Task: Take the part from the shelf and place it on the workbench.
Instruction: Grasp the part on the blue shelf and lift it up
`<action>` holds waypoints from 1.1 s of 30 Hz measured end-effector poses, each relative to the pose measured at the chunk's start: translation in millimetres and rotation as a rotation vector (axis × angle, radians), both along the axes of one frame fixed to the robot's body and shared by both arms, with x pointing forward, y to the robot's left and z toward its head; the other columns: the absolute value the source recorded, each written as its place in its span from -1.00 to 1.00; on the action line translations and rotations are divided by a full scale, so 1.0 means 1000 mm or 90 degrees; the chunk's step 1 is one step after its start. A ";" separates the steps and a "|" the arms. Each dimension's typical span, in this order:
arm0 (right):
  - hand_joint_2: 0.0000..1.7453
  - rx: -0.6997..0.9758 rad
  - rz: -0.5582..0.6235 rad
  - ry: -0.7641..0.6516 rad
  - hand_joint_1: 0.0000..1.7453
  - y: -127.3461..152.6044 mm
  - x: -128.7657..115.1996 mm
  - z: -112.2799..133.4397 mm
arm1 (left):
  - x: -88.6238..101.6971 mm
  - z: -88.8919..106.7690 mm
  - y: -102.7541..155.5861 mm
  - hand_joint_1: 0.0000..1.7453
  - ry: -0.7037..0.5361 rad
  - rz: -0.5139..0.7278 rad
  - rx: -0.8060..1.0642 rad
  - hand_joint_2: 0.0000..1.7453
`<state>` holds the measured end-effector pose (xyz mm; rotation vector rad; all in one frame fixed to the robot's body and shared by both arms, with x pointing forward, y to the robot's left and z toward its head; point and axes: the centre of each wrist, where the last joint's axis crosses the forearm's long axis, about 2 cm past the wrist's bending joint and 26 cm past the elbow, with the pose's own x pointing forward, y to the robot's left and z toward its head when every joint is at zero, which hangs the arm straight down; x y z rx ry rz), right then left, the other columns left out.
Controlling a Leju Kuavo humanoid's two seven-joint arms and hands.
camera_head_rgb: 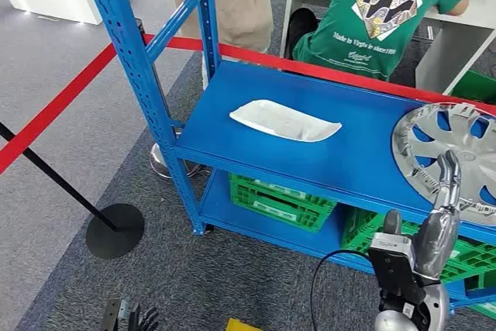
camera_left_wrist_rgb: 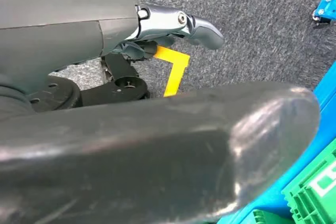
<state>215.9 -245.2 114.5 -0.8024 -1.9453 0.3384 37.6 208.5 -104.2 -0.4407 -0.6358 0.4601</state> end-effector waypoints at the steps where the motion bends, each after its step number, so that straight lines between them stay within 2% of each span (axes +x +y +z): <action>1: -1.00 -0.002 -0.001 0.002 -1.00 -0.001 0.001 0.000 | 0.000 0.000 0.000 -1.00 0.000 0.000 0.000 -1.00; 10: -1.00 -0.060 -0.006 0.048 -1.00 -0.013 0.021 0.001 | 0.001 0.000 0.001 -1.00 0.000 -0.011 -0.001 -1.00; 13: -1.00 -0.158 0.013 0.110 -1.00 -0.028 0.047 0.004 | 0.005 0.001 0.000 -1.00 -0.001 -0.025 -0.006 -1.00; 18: -1.00 -0.323 0.009 0.172 -1.00 -0.062 0.106 0.019 | 0.013 0.002 -0.002 -1.00 -0.001 -0.048 -0.010 -1.00; 22: -1.00 -0.436 -0.010 0.212 -1.00 -0.072 0.143 0.030 | 0.017 0.003 -0.003 -1.00 -0.002 -0.061 -0.011 -1.00; 27: -1.00 -0.518 -0.046 0.261 -1.00 -0.077 0.174 0.038 | 0.021 0.003 -0.005 -1.00 -0.003 -0.072 -0.013 -1.00; 33: -1.00 -0.560 -0.082 0.314 -1.00 -0.088 0.191 0.038 | 0.023 0.004 -0.007 -1.00 -0.003 -0.077 -0.013 -1.00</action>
